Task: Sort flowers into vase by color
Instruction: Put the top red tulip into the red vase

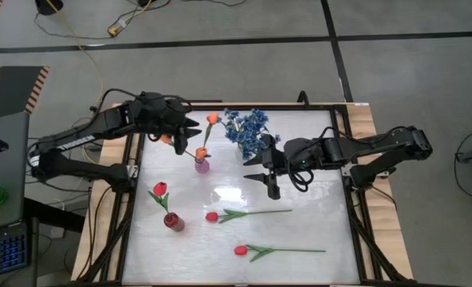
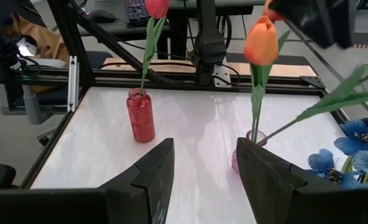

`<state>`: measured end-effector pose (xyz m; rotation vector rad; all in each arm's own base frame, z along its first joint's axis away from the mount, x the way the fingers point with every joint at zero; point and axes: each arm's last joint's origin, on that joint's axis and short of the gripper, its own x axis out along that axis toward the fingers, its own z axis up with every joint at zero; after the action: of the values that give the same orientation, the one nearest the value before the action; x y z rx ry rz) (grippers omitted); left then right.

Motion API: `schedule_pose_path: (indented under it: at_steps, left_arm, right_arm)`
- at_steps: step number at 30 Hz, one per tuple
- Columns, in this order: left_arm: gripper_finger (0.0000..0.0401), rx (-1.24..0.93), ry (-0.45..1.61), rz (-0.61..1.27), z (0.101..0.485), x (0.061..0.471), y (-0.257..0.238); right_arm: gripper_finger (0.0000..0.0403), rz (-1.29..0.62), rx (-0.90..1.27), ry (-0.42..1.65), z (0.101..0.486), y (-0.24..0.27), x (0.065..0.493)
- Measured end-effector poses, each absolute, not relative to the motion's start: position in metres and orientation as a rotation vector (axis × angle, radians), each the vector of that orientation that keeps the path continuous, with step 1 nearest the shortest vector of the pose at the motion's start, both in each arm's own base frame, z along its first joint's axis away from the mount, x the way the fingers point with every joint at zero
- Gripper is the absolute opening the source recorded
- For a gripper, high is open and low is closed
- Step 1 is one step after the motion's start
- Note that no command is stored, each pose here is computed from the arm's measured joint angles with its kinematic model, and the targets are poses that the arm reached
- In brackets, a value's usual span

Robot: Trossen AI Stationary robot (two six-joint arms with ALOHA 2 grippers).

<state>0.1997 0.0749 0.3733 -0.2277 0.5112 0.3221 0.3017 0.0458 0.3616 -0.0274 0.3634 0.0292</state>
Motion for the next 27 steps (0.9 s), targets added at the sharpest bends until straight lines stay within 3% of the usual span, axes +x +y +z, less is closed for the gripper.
schedule_pose_path:
  at_steps: [13,19,27]
  left_arm:
    - [0.0124,-0.123,0.368,0.276,0.401,0.156,0.055]
    - [0.0123,-0.115,0.358,0.143,0.405,0.142,0.034]
    - [0.0123,-0.096,0.337,0.132,0.409,0.127,0.011]
  right_arm:
    - [0.0199,0.028,0.022,0.41,0.357,0.049,0.299]
    - [0.0199,0.09,0.021,0.424,0.356,0.069,0.295]
    - [0.0199,0.159,0.003,0.451,0.352,0.091,0.29]
